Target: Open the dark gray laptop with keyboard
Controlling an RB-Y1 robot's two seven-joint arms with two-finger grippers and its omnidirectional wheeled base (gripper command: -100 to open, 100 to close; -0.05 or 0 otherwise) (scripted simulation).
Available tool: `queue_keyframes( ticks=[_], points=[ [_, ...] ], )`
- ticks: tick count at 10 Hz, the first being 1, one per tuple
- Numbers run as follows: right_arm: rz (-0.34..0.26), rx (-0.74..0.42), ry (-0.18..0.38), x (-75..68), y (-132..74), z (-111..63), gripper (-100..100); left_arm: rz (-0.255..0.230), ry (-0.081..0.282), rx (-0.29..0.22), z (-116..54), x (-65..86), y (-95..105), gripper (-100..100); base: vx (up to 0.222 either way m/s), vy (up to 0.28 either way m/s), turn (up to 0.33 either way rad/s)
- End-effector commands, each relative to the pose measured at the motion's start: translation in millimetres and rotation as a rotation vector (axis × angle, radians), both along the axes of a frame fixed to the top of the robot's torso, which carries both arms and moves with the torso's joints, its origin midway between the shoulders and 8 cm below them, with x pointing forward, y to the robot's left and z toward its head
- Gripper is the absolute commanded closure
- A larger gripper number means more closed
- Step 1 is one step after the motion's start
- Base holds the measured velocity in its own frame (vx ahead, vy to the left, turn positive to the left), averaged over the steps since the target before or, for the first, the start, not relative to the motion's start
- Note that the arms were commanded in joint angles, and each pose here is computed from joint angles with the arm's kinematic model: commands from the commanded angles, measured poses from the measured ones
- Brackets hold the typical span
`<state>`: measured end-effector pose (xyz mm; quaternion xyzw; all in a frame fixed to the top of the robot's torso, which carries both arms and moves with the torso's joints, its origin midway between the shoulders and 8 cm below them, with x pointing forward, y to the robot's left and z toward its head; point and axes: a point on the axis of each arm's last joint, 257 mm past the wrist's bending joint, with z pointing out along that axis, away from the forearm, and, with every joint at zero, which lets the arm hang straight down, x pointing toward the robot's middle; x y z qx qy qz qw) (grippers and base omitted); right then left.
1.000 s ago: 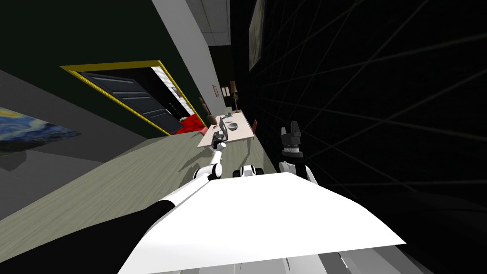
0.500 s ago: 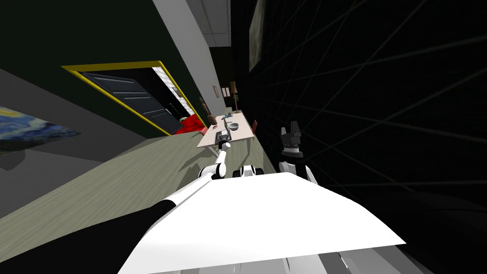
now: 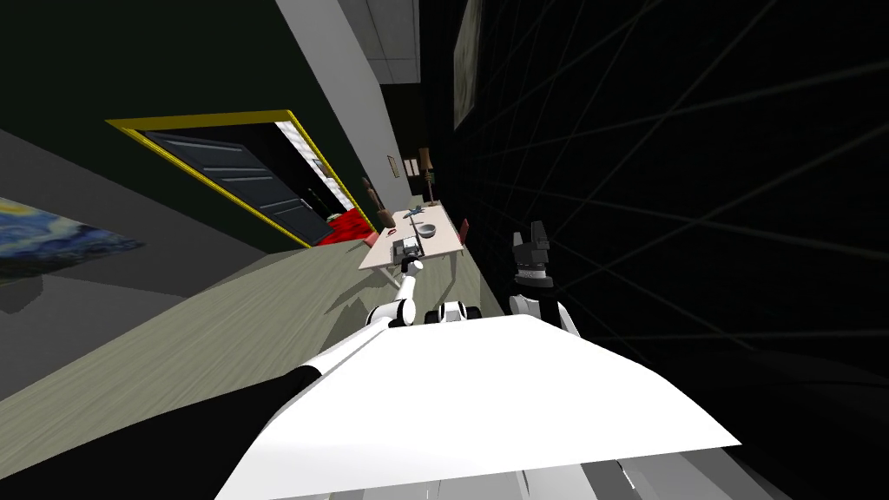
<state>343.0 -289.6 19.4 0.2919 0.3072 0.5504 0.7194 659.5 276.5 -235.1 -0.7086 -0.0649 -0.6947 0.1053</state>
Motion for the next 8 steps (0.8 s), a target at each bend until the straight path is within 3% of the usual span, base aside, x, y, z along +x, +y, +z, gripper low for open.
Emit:
queue_keyframes(
  ticks=[1,7,8],
  points=[
    [0.0,0.0,0.0,0.0,0.0,0.0,0,0.029,-0.029,-0.073,-6.4,-10.0,7.4,100,-0.003,0.083,-0.192],
    [0.0,0.0,0.0,0.0,0.0,0.0,0,0.102,-0.105,-0.245,-22.3,-37.2,26.1,100,-0.003,0.088,-0.124],
    [0.0,0.0,0.0,0.0,0.0,0.0,0,0.102,-0.107,-0.253,-22.3,-37.2,26.1,100,-0.001,0.063,-0.076]
  ],
)
